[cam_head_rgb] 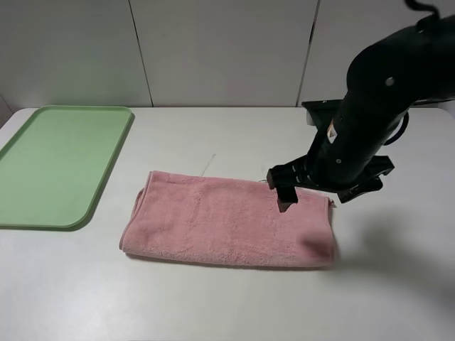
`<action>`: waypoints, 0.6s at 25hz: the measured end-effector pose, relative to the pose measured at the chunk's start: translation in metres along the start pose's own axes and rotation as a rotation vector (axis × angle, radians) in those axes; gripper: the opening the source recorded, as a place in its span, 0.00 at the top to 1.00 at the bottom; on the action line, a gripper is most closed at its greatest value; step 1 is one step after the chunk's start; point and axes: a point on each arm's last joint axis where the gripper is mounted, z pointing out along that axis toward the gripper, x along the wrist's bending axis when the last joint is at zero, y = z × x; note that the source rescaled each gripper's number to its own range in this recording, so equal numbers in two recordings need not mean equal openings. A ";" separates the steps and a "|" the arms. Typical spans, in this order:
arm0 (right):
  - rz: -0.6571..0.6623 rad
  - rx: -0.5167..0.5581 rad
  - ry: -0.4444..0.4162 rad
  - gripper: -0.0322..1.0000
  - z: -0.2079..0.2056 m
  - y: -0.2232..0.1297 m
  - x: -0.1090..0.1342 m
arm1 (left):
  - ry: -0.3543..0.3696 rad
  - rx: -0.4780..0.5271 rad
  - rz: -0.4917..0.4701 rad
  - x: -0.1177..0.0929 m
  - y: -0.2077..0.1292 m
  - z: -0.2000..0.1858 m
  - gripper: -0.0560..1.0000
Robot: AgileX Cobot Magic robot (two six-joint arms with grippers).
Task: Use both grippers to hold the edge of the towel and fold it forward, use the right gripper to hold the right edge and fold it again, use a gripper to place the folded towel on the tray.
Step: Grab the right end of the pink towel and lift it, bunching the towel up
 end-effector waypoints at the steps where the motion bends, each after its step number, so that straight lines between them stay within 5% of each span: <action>1: -0.006 0.004 -0.005 0.00 0.007 0.001 0.001 | 0.001 0.000 -0.001 0.000 0.000 0.000 0.01; 15: 0.007 0.070 -0.063 0.00 0.063 0.017 -0.032 | 0.001 0.000 0.000 0.000 0.000 0.000 0.02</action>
